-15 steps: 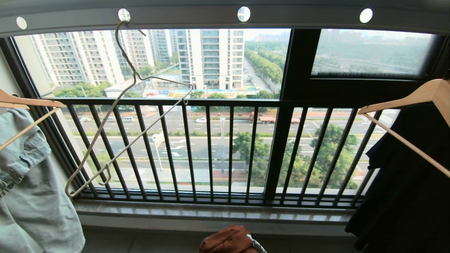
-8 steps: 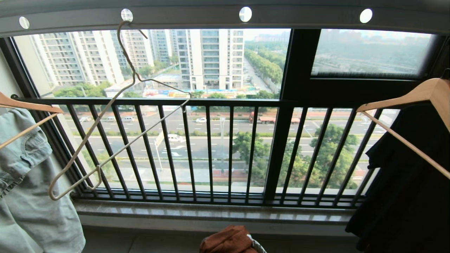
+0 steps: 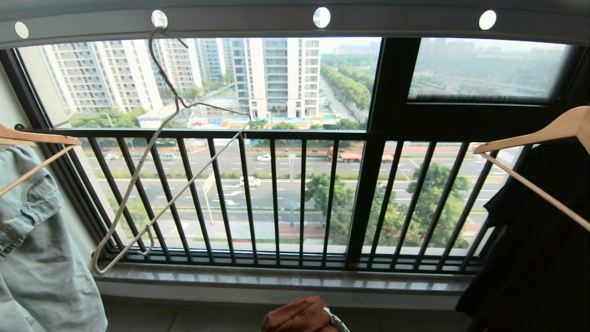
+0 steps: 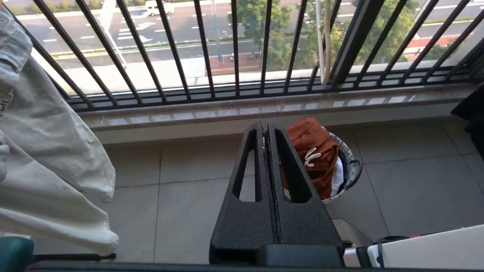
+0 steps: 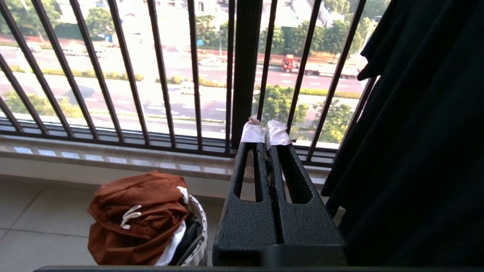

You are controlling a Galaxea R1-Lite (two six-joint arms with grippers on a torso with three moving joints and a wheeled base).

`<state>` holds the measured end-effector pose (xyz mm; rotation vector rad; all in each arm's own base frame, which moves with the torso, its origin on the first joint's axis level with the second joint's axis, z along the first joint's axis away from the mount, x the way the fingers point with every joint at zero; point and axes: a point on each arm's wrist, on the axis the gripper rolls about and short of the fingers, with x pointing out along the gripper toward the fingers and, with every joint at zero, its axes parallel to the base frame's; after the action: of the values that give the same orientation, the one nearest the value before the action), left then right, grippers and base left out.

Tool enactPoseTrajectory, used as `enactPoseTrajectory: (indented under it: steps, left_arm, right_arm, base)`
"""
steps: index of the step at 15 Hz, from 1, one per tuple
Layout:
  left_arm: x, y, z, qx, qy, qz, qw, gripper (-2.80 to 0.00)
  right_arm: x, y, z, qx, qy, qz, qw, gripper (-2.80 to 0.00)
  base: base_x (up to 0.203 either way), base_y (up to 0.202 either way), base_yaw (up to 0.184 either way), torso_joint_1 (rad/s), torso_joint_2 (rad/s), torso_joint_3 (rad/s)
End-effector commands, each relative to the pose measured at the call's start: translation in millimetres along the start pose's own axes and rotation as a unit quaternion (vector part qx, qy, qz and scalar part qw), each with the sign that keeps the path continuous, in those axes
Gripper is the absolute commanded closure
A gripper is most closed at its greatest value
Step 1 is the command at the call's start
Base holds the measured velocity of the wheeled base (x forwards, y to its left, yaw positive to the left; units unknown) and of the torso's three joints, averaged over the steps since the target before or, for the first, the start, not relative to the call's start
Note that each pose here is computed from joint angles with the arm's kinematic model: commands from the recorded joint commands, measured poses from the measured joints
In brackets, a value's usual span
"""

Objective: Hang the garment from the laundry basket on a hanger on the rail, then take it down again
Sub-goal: Pick up the clothes rack on the clothesline

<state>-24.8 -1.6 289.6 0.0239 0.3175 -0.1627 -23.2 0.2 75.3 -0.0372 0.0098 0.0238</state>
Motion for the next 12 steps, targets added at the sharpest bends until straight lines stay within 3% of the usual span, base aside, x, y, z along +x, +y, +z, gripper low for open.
enactPoseTrajectory:
  steps: [1, 3, 4, 8, 12]
  left_arm:
    - [35, 4.6, 41, 0.000, 0.062, -0.024, 0.9978, 0.00]
    - [48, 5.0, 58, 0.003, 0.071, -0.037, 0.9968, 0.00]
    - [54, 4.8, 67, 0.005, 0.074, -0.044, 0.9963, -2.80]
    - [77, 4.6, 96, 0.008, 0.070, -0.053, 0.9961, -2.80]
    - [97, 4.5, 104, 0.008, 0.073, -0.056, 0.9957, -2.80]
  right_arm:
    - [0, 0, 0, -0.001, 0.001, 0.000, 1.000, 0.00]
    - [0, 0, 0, 0.000, 0.000, 0.000, 1.000, 0.00]
    - [0, 0, 0, 0.000, 0.001, 0.000, 1.000, 0.00]
    - [0, 0, 0, 0.000, 0.001, 0.001, 1.000, 0.00]
    - [0, 0, 0, -0.001, 0.000, 0.000, 1.000, 0.00]
  base:
    - [0.000, 0.000, 0.000, 0.000, 0.00, 0.000]
    - [0.000, 0.000, 0.000, 0.000, 0.00, 0.000]
    - [0.000, 0.000, 0.000, 0.000, 0.00, 0.000]
    - [0.000, 0.000, 0.000, 0.000, 0.00, 0.000]
    - [0.000, 0.000, 0.000, 0.000, 0.00, 0.000]
